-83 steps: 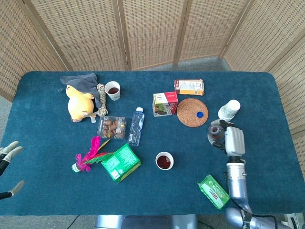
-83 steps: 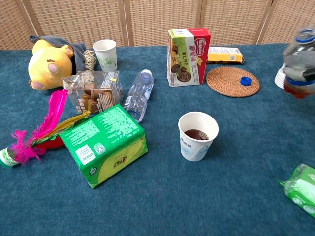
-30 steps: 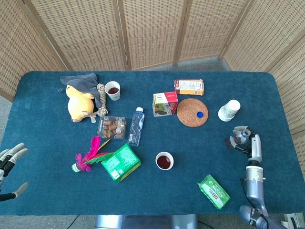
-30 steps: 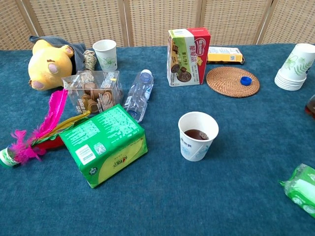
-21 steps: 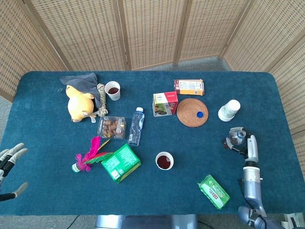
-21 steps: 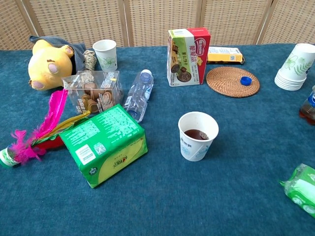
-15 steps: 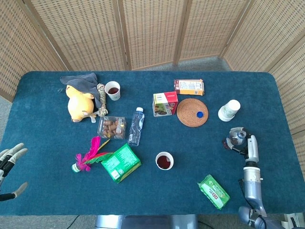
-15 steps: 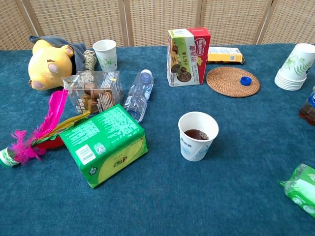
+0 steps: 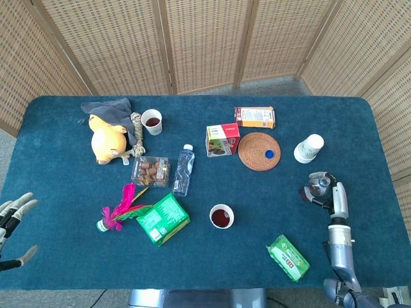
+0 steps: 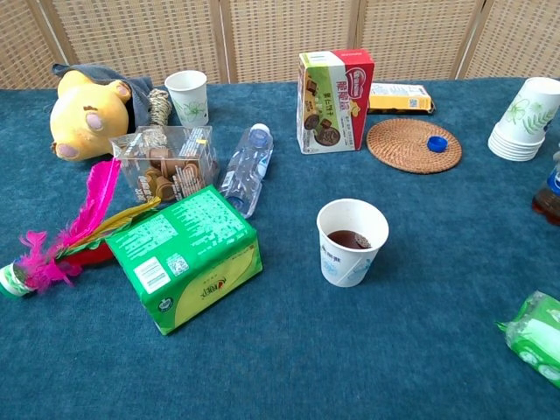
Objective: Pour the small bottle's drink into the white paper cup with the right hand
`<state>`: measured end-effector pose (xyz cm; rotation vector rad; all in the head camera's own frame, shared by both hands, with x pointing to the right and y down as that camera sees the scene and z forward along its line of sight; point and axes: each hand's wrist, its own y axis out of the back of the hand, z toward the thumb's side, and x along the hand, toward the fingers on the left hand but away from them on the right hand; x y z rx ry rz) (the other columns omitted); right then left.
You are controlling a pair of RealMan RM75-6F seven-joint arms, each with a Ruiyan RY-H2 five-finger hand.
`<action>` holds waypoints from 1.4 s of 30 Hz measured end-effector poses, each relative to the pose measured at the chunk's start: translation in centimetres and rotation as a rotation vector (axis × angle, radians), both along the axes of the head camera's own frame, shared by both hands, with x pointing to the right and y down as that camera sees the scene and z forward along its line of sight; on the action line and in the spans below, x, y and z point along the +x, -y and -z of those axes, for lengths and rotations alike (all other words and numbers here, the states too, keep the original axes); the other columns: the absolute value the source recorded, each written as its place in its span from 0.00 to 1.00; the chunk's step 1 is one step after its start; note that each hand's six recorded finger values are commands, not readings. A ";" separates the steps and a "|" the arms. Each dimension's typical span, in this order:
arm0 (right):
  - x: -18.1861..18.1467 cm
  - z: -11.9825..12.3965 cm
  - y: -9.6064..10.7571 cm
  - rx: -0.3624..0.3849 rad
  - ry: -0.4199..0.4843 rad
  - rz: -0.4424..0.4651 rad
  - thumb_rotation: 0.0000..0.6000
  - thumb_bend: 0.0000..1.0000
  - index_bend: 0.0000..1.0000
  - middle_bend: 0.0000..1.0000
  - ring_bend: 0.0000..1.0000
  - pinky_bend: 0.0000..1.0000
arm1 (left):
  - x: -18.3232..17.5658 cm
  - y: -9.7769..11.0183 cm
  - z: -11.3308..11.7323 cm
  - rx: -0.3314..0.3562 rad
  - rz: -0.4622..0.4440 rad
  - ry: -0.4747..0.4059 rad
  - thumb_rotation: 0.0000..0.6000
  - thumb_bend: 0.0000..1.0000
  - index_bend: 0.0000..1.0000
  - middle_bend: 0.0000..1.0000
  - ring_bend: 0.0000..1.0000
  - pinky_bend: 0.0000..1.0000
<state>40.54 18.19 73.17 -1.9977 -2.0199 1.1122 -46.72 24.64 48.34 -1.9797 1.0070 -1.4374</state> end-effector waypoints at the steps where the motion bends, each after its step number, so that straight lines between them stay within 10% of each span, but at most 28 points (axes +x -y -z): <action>1: -0.1 0.0 0.0 0.000 0.006 0.004 1.00 0.75 0.39 0.29 0.14 0.46 | 0.0 0.0 0.0 0.000 -0.001 0.000 1.00 0.37 0.00 0.00 0.00 0.00; 14: -0.3 -0.3 -0.4 -0.029 0.039 0.051 1.00 0.10 0.05 0.00 0.00 0.23 | 0.0 0.0 0.0 0.002 -0.001 -0.001 1.00 0.37 0.00 0.00 0.00 0.00; 30: -0.2 0.1 -0.8 -0.014 0.041 0.063 0.85 0.03 0.00 0.00 0.00 0.21 | 0.0 0.0 0.0 0.000 -0.005 -0.002 1.00 0.37 0.00 0.00 0.00 0.00; 42: -0.2 0.1 -1.2 -0.015 0.026 0.087 0.71 0.03 0.00 0.00 0.00 0.01 | 0.0 0.0 0.0 0.001 -0.005 -0.002 1.00 0.37 0.00 0.00 0.00 0.00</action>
